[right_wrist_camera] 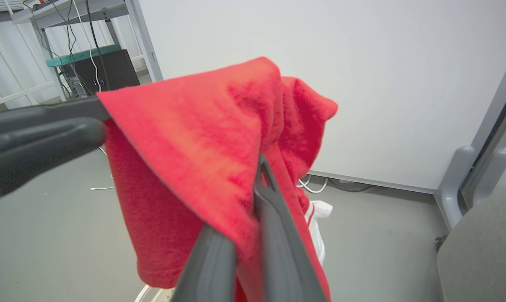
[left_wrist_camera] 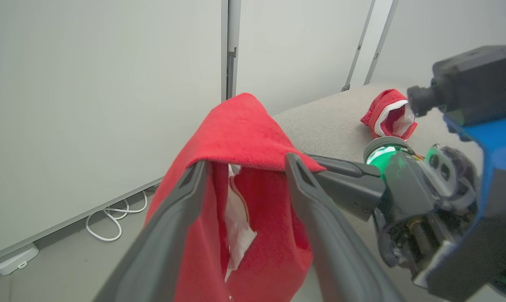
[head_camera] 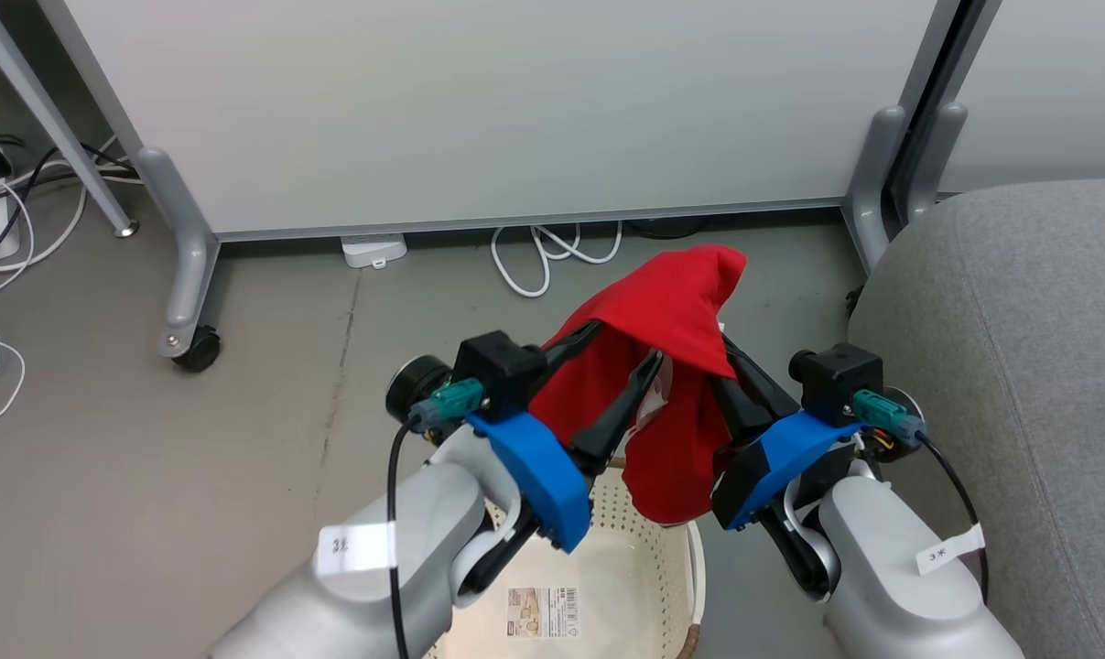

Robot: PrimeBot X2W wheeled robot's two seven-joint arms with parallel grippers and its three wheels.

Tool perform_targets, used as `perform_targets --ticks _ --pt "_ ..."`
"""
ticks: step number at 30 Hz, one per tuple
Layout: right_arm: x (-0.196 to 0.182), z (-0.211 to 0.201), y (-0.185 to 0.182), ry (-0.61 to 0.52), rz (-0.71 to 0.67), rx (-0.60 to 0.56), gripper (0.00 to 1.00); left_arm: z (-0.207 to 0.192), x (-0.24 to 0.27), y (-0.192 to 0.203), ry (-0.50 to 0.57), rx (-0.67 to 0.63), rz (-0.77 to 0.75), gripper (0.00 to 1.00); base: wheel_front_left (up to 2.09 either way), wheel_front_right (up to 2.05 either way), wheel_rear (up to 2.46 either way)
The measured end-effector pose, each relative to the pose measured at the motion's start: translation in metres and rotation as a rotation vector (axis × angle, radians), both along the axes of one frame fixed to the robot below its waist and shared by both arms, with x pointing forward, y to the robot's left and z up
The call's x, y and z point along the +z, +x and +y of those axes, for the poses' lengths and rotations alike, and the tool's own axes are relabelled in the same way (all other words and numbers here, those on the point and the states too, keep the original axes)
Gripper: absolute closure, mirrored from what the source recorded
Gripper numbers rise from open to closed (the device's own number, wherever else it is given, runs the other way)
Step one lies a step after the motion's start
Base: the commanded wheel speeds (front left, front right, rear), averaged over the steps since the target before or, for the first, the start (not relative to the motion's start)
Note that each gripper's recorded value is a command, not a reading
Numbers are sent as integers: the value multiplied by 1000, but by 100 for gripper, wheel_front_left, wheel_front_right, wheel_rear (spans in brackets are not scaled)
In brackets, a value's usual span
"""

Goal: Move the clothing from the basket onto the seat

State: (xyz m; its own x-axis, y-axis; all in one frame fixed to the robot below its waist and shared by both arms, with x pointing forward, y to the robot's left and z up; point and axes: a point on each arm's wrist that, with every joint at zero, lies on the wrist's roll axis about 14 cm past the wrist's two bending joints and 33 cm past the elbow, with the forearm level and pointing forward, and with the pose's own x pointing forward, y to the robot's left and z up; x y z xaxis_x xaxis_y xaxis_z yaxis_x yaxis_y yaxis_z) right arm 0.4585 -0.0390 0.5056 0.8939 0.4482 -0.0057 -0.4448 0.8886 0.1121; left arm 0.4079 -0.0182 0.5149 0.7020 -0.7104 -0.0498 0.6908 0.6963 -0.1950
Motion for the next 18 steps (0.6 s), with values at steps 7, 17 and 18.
perform_targets --ticks 7,17,18 --pt "-1 -1 2 4 1 -4 100 20 -2 -9 -39 54 -29 0 0 0 0" --pt "0 -3 2 8 -2 -11 100 54 -20 -22 -25 159 -40 0 0 0 0" --pt "0 -4 2 9 -2 -12 100 57 -20 -23 -25 168 -40 0 0 0 0"
